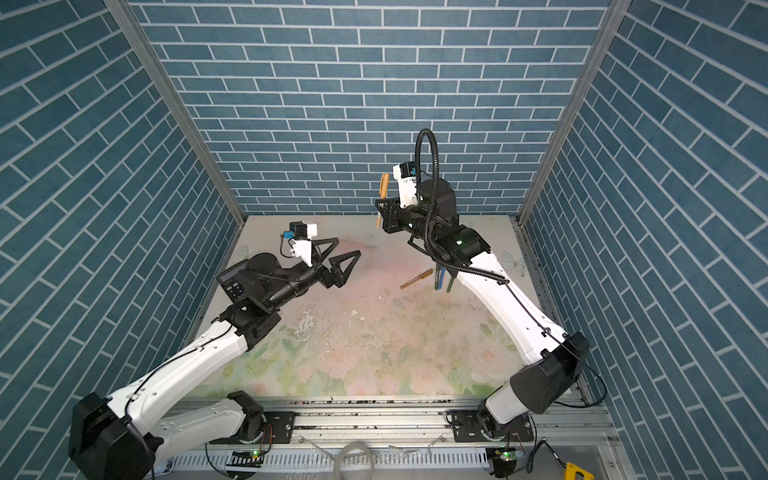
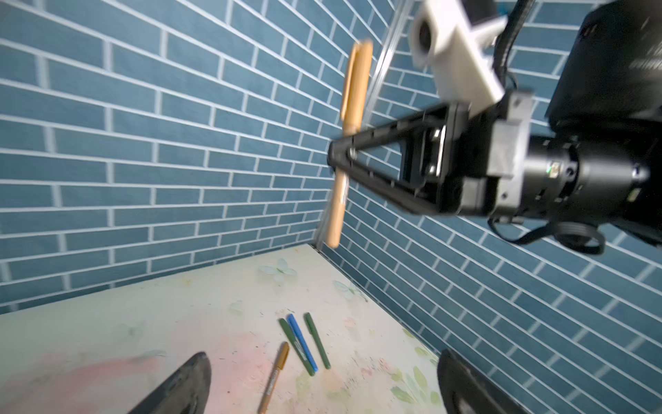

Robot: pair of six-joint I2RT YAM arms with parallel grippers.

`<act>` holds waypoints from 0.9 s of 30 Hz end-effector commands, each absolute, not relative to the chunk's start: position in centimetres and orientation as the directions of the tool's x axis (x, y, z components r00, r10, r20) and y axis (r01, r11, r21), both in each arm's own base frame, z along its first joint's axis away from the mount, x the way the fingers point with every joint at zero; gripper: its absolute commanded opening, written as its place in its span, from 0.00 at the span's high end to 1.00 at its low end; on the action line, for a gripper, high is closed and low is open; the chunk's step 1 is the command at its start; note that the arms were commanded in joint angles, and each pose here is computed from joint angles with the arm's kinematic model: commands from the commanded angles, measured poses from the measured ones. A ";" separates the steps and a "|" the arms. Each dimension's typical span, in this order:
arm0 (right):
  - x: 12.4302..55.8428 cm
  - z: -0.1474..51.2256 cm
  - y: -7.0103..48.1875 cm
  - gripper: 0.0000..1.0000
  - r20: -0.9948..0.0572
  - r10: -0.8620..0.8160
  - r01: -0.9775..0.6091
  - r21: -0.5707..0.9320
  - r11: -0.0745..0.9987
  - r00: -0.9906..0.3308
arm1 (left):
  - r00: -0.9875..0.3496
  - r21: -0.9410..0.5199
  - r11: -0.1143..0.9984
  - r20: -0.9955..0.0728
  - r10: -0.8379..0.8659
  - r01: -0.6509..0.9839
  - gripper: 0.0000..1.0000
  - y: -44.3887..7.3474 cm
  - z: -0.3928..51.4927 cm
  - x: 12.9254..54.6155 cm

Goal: Insert the pens into the pen caps
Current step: 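Open the left gripper and draw it back while the right holds the capped pen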

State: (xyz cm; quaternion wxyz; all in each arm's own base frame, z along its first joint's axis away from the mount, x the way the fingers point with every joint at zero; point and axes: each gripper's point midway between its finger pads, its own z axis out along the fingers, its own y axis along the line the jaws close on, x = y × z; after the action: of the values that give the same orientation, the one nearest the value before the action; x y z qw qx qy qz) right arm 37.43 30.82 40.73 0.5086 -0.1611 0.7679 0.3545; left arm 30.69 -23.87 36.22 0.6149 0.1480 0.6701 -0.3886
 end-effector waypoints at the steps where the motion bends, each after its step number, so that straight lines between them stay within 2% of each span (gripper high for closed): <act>1: 39.2 32.7 30.6 0.97 -0.782 0.083 -0.481 0.459 0.747 -0.618 | -0.147 -0.332 0.824 -0.943 -0.298 0.458 0.00 -19.6 34.6 32.8; 6: 40.2 23.5 31.2 0.96 -0.630 0.032 -0.375 0.501 0.780 -0.776 | -0.119 -0.336 0.912 -0.941 -0.317 0.234 0.00 -15.4 33.4 33.8; 9: 40.2 19.1 32.0 0.96 -0.545 0.001 -0.338 0.520 0.785 -0.838 | -0.118 -0.328 0.929 -0.943 -0.311 0.172 0.00 -14.4 32.9 34.0; 18: 40.7 10.3 32.7 0.95 -0.392 -0.029 -0.246 0.516 0.820 -0.919 | -0.119 -0.270 0.953 -0.960 -0.255 0.135 0.00 -14.0 31.7 34.7; 27: 41.1 5.9 33.1 0.94 -0.325 -0.031 -0.200 0.504 0.840 -0.945 | -0.125 -0.205 0.962 -0.975 -0.185 0.180 0.00 -15.2 30.9 35.4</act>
State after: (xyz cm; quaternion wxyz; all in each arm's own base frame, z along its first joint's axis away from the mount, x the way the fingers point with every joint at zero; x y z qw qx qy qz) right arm 40.58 32.49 5.83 0.1572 -0.0758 0.9477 0.2673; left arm 35.26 -15.16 30.99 0.6544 -0.0165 0.7413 -0.1483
